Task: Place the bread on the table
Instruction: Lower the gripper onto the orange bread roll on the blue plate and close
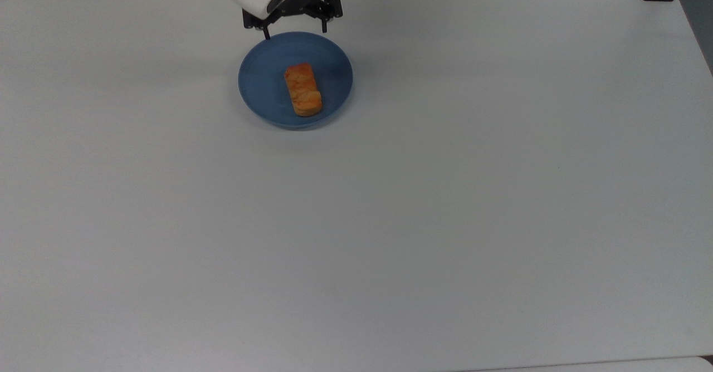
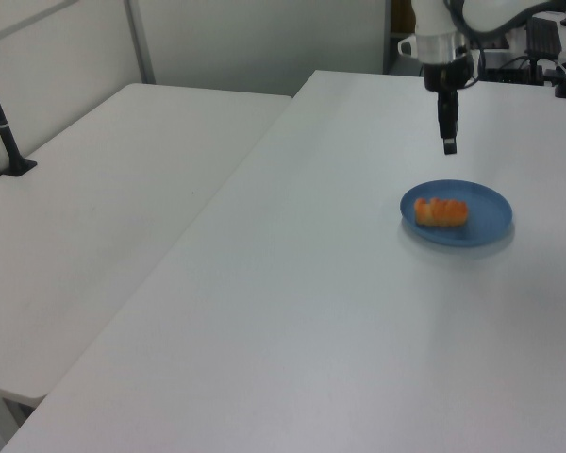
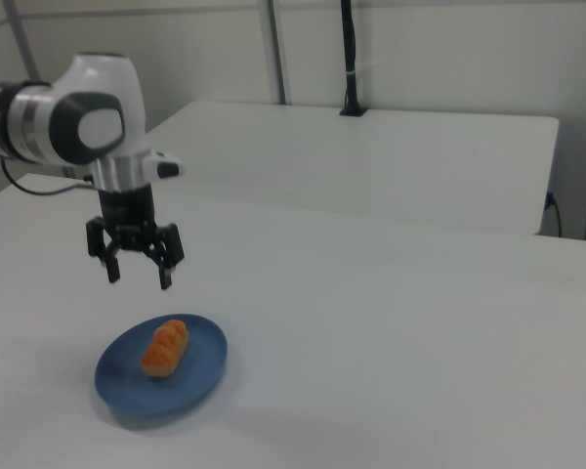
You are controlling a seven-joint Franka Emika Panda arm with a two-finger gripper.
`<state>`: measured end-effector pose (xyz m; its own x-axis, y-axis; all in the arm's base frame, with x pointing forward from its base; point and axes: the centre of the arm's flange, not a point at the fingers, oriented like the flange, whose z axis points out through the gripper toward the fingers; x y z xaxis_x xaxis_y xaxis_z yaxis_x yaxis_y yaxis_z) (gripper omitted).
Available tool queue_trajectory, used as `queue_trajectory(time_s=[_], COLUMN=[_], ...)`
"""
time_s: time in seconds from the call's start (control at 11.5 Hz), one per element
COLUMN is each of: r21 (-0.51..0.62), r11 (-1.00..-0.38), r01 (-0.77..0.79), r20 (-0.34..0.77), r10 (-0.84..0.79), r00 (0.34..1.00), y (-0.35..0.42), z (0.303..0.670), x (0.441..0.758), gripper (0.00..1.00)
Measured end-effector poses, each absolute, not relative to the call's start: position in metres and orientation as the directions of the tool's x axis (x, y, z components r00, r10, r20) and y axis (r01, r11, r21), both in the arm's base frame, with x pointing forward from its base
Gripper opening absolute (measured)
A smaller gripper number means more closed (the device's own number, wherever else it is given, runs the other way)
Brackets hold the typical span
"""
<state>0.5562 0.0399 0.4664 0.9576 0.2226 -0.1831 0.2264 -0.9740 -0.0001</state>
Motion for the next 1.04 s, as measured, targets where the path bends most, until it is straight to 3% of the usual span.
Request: queue_trajectory(time_s=[0.43,0.69,1.04], r21=[-0.010,-0.004,0.009], r11=[-0.976,-0.975,-0.974], r01=[0.219,0.223,0.225], r20=[-0.251,-0.200,-0.104], r10=[0.215,0.219,0.223], r00=[0.944,0.955,0.969], y=[0.033,0.033,0.032], z=[0.381,0.341,0.314], x=[0.549,0.537,0.530], gripper=[1.00,1.00,0.98])
